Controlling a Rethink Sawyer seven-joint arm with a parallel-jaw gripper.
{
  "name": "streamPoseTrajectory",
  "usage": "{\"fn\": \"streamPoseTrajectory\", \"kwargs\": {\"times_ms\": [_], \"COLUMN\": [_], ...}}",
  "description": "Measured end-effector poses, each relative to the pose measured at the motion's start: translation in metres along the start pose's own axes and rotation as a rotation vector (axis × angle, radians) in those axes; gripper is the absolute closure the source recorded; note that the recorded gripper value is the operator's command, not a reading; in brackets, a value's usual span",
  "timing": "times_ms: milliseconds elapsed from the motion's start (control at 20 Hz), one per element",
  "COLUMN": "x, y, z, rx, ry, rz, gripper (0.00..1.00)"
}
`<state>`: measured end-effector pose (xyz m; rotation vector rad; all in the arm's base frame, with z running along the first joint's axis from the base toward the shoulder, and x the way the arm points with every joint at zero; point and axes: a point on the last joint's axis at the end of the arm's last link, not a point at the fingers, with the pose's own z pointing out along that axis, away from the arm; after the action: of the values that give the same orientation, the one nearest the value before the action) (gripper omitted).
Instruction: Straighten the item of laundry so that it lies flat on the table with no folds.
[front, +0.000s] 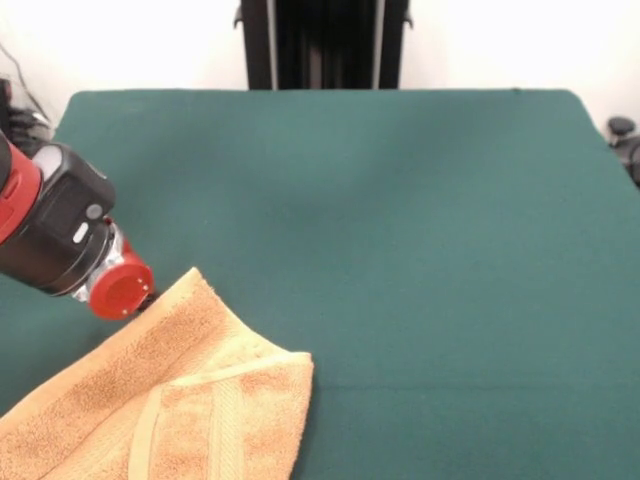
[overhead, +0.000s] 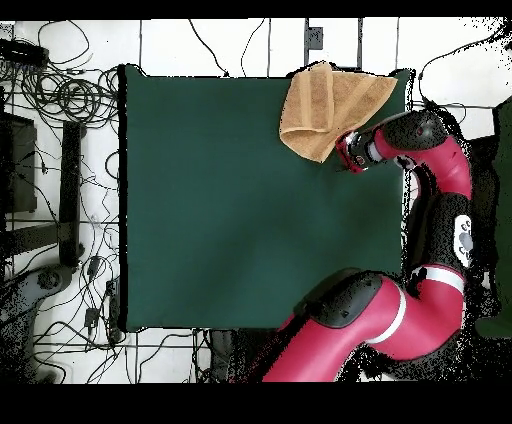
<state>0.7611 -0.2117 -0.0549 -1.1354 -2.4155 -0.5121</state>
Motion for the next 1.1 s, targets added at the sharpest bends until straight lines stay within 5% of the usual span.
{"fn": "streamPoseTrajectory", "kwargs": {"times_ms": [1100], "x": [-0.0014], "y": [-0.0101], "z": [0.0053], "rx": [-0.007], "ry": [0.031], "rz": [0.016], "gripper": [0.0]}}
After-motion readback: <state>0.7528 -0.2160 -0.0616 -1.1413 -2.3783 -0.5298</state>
